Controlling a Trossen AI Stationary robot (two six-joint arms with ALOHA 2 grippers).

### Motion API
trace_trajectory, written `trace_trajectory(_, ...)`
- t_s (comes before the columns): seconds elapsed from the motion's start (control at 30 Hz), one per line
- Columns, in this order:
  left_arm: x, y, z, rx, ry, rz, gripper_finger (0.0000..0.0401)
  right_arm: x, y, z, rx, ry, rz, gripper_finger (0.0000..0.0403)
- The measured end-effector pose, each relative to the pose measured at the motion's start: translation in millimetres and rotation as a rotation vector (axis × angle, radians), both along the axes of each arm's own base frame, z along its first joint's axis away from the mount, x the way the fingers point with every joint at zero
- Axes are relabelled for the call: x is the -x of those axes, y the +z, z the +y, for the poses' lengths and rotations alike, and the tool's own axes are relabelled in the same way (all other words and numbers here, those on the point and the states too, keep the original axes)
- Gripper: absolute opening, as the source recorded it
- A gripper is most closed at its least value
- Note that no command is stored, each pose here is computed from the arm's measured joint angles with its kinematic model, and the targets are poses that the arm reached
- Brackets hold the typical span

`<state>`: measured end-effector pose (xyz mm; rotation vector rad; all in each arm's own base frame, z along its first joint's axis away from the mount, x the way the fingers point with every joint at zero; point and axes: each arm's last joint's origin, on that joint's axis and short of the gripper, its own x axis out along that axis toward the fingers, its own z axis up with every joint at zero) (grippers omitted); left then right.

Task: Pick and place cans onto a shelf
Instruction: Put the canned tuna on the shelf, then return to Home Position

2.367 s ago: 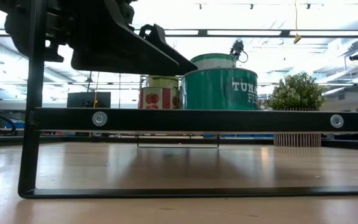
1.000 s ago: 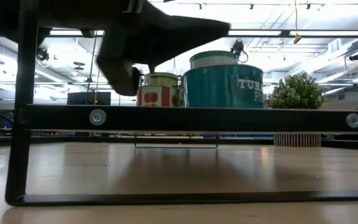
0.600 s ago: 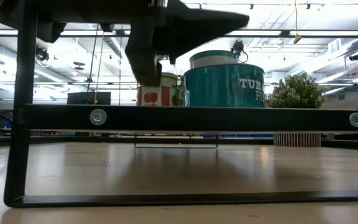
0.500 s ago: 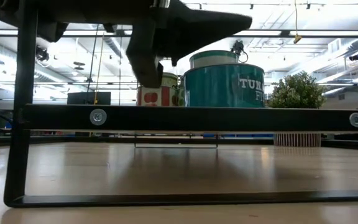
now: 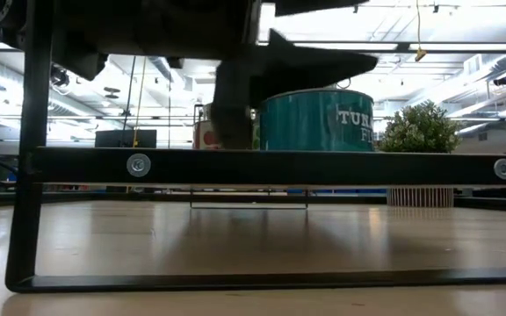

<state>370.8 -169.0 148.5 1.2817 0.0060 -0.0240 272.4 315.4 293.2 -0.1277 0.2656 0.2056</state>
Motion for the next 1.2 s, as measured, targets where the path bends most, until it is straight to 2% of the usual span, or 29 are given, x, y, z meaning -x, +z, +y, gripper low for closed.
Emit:
trace_trajectory(0.17,-8,-1,-9,-0.029,-0.002,-0.039,0.0293,-1,0,-1,0.001,-0.002,0.001,0.0310)
trace_trajectory(0.43,-15,2,-7,-0.002,0.045,-0.076,0.0293,-1,0,-1,-0.001,-0.003,0.002,0.0310)
trace_trajectory(0.63,-15,10,-3,0.070,0.102,-0.148,0.0293,-1,-1,-1,0.003,-0.002,0.004,0.0310)
trace_trajectory(0.87,-11,22,-1,0.276,0.130,-0.200,0.0293,2,0,0,0.005,0.002,0.006,0.0310)
trace_trajectory(1.2,27,40,-1,0.360,0.165,-0.204,0.0293,4,0,-6,0.051,-0.012,0.043,0.0310)
